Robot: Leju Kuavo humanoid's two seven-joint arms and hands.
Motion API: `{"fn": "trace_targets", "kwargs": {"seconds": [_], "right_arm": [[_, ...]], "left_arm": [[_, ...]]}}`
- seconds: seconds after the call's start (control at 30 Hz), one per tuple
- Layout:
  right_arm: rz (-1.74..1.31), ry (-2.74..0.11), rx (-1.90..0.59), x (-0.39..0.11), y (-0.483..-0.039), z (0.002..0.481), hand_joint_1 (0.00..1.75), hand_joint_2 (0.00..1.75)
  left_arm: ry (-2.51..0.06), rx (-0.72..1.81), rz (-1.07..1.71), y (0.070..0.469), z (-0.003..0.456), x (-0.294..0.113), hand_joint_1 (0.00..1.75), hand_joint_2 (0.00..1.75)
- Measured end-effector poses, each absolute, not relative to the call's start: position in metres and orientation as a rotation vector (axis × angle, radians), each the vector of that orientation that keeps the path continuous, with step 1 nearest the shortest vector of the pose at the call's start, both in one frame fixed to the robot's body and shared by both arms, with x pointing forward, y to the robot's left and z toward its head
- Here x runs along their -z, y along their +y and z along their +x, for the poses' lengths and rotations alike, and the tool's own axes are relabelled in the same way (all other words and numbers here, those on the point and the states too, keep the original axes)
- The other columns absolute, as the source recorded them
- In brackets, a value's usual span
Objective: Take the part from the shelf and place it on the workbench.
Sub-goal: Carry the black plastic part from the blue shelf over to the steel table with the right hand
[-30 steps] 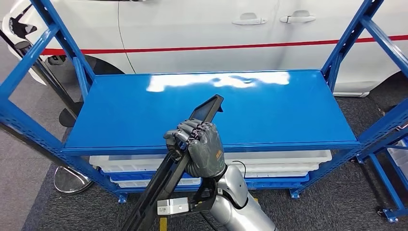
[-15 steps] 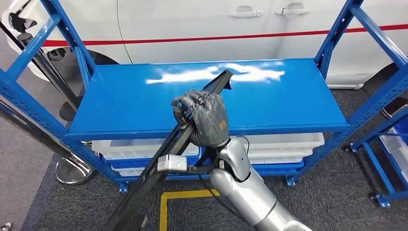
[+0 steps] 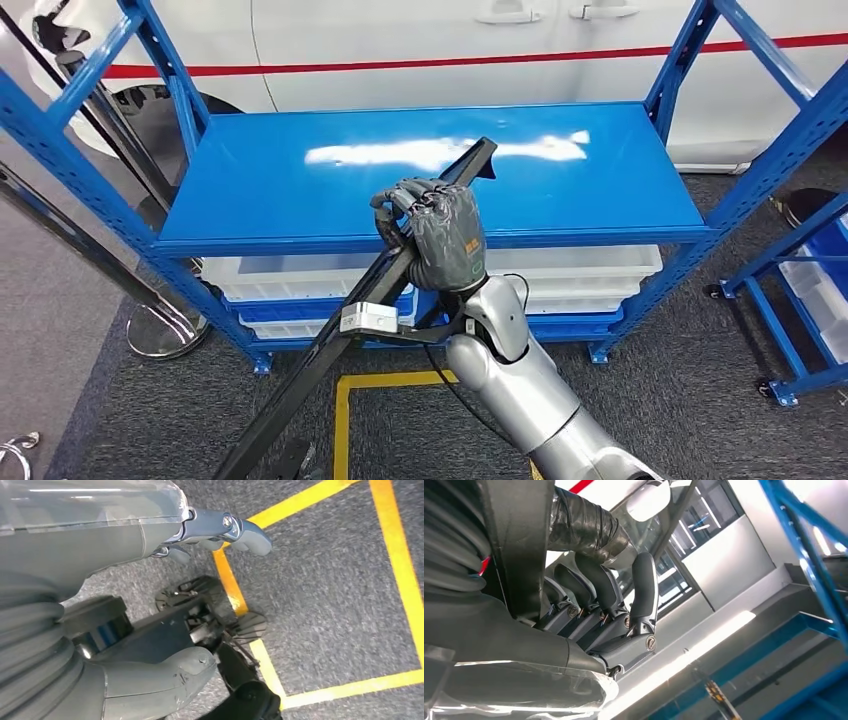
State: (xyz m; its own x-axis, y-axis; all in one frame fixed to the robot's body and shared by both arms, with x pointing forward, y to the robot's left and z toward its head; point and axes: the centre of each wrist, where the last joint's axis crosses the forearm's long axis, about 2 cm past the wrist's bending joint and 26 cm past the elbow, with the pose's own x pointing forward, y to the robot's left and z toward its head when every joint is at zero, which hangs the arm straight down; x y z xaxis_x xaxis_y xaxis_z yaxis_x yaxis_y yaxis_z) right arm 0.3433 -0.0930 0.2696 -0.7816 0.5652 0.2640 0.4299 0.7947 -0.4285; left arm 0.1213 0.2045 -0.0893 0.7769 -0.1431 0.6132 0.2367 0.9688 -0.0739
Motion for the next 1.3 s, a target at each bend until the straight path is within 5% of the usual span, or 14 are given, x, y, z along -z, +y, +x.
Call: {"fn": "trace_targets", "kwargs": {"seconds": [1.3], "right_arm": [[-0.759,-2.604,-0.427,-0.258,-0.102,0.329,1.75,1.75]], "left_arm": [[-0.662,0.248,-0.155,0.201,0.133,0.085,0.0,1.75]]}}
